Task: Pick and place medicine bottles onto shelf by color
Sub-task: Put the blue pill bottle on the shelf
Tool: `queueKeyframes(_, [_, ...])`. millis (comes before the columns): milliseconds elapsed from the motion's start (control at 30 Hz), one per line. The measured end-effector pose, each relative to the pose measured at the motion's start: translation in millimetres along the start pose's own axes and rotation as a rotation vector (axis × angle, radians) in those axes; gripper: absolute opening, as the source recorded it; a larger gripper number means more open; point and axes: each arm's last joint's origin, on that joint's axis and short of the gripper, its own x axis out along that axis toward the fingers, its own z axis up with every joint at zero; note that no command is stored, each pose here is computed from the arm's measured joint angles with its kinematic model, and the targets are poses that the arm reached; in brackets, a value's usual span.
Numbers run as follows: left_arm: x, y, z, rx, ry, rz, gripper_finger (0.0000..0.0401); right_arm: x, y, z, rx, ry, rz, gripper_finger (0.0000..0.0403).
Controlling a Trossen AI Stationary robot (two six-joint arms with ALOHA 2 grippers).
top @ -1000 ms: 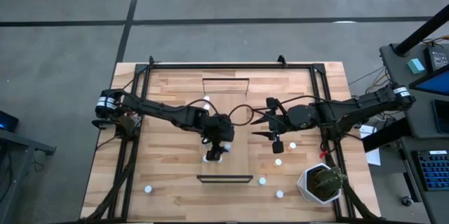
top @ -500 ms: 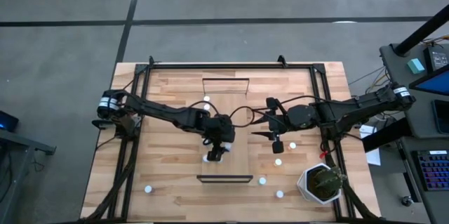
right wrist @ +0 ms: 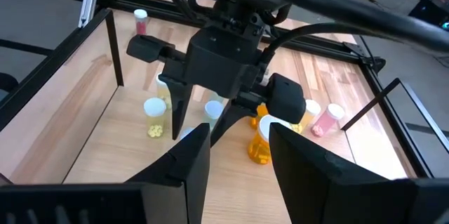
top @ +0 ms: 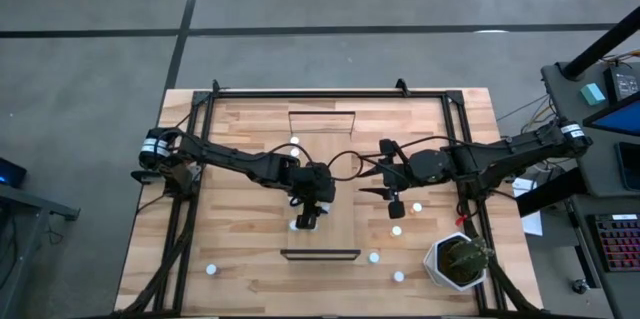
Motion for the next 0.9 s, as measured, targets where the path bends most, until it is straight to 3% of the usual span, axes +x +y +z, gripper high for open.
queueKeyframes(500, [0.0, -0.4, 0.4, -0.011, -0.004, -0.004, 0.0113, 0.0, 0.0, 0.0, 0.001, 0.000, 0.000, 0.0137])
queueKeyframes(900, [-7.9, -6.3, 1.0, -0.013, -0.005, -0.015, 0.0107, 0.0, 0.0, 0.0, 0.001, 0.000, 0.000, 0.0137])
